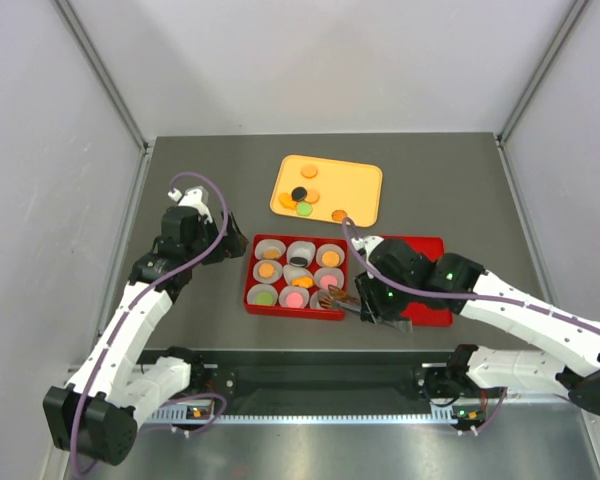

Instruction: Pack the cookies

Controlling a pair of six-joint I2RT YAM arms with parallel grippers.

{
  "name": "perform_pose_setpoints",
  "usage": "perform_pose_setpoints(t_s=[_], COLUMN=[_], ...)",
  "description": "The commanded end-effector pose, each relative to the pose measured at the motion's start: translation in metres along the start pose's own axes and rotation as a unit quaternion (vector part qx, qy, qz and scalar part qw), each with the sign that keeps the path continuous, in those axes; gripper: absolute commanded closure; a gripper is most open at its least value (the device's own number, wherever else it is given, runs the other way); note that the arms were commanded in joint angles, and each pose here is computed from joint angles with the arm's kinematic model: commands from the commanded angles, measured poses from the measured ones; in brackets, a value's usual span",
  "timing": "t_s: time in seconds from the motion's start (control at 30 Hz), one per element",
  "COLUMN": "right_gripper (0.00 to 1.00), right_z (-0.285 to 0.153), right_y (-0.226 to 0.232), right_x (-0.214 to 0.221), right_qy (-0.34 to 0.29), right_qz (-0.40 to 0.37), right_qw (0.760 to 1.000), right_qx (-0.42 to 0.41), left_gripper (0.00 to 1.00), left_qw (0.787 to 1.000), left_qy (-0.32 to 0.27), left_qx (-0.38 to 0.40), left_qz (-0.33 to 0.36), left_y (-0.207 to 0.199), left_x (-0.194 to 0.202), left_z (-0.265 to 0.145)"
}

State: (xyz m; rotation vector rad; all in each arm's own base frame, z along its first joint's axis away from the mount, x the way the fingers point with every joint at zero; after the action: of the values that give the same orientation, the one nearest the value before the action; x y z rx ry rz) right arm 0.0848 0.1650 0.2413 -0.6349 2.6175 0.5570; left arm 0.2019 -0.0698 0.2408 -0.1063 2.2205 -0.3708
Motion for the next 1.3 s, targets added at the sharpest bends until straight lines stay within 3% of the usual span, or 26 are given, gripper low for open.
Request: perform_pose_setpoints(t_s=[0.0, 0.5, 0.83, 1.1, 1.2, 1.23, 1.27], right_gripper=[0.61, 0.59, 0.57, 0.57, 0.57, 0.57, 0.58], right_z=[-0.005, -0.008, -0.048, -0.048, -0.032, -0.032, -0.013], right_y=[0.006, 0.007, 0.001, -0.079, -0.125, -0.148, -0.164], right_x=[-0.002, -0.005, -0.050, -0.135, -0.164, -0.170, -0.177], right_qy=[-0.020, -0.031, -0.108, -0.209, -0.244, -0.256, -0.242], right_qz=[-0.004, -0.004, 0.003, 0.078, 0.139, 0.173, 0.189], right_qw=[1.000, 0.999, 0.994, 0.972, 0.949, 0.930, 0.927], right_qx=[-0.017, -0.015, -0.024, 0.081, 0.142, 0.199, 0.214], left_gripper=[0.04, 0.04, 0.04, 0.04, 0.04, 0.04, 0.04], left_qw=[1.000, 1.000, 1.000, 0.999, 0.999, 0.999, 0.999], left_qy=[-0.027, -0.028, -0.028, -0.023, -0.020, -0.017, -0.015], left_qx=[0.010, 0.011, 0.012, 0.023, 0.029, 0.033, 0.037], left_qz=[0.000, 0.000, -0.001, -0.003, -0.003, -0.003, -0.003], left_y=[-0.002, -0.002, -0.002, -0.004, -0.005, -0.005, -0.005], left_x=[-0.007, -0.007, -0.007, -0.006, -0.007, -0.005, -0.005], left_z=[0.001, 0.001, 0.001, 0.003, 0.004, 0.006, 0.007])
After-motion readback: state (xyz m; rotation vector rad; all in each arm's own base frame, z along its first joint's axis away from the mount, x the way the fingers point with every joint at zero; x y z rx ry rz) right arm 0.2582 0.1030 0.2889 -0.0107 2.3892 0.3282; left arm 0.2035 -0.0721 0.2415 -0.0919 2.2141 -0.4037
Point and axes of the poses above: each gripper's point midway between its finger pads, its own z axis out along the fingers, its own y axis along the line the jaws close on, x = y × z, the point moved 10 cm from there along -z, back along the fingers, and after that the axes turned 4 degrees about z, right-handed, at the moved point
